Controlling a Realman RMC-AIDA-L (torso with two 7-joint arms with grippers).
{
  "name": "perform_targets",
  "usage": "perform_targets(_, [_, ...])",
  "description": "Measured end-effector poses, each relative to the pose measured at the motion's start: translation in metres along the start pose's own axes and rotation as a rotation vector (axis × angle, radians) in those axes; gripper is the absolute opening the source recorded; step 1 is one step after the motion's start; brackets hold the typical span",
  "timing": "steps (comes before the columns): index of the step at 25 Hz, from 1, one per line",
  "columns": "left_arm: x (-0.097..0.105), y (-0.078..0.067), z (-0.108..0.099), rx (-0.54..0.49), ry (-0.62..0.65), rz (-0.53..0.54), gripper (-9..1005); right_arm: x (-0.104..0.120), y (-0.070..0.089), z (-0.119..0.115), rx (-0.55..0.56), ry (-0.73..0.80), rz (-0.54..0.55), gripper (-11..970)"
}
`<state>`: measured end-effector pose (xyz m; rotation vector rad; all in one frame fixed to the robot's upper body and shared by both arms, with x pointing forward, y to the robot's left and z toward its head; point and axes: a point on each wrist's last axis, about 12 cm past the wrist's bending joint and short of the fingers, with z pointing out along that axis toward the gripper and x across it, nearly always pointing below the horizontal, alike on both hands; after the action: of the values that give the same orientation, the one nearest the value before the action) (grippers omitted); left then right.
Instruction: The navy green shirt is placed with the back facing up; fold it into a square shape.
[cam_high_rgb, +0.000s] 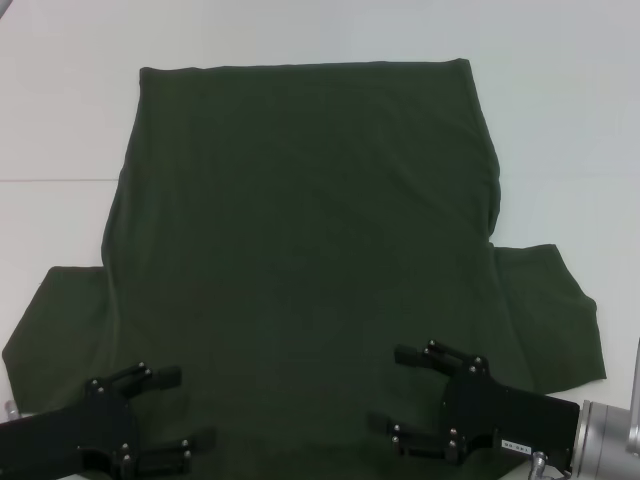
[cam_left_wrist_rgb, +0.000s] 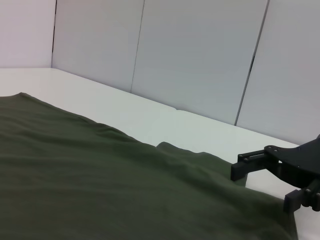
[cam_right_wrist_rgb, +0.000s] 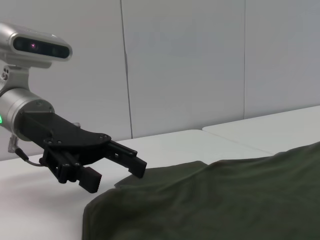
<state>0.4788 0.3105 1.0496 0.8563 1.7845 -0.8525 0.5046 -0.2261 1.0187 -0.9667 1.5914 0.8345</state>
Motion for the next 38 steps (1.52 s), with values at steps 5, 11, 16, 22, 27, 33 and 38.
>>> perform_targets(5, [0.001,-0.001,-0.001,-0.002,0.001,-0.003,933,0.000,0.000,0.000,-0.001,0.000,0.000,914])
perform_targets(11, [0.001,0.000,0.000,-0.006,-0.006,-0.007,932,0.000,0.000,0.000,-0.001,0.000,0.000,914])
perform_targets(16, [-0.004,0.003,-0.005,-0.027,-0.047,-0.127,932,0.000,0.000,0.000,0.002,-0.001,0.003,915])
perform_targets(22, [-0.022,0.019,-0.017,-0.040,-0.072,-0.417,933,0.000,0.000,0.000,0.003,-0.002,0.008,915])
perform_targets(27, [-0.037,0.039,-0.040,-0.116,-0.073,-0.705,933,-0.001,0.000,0.000,0.002,-0.004,0.008,915])
perform_targets(33, [-0.049,0.060,-0.070,-0.284,0.011,-0.988,933,-0.002,-0.001,0.001,-0.001,-0.006,0.005,915])
perform_targets(38, [-0.057,0.073,-0.076,-0.393,0.170,-1.033,932,-0.002,-0.001,0.002,-0.004,-0.006,0.006,914])
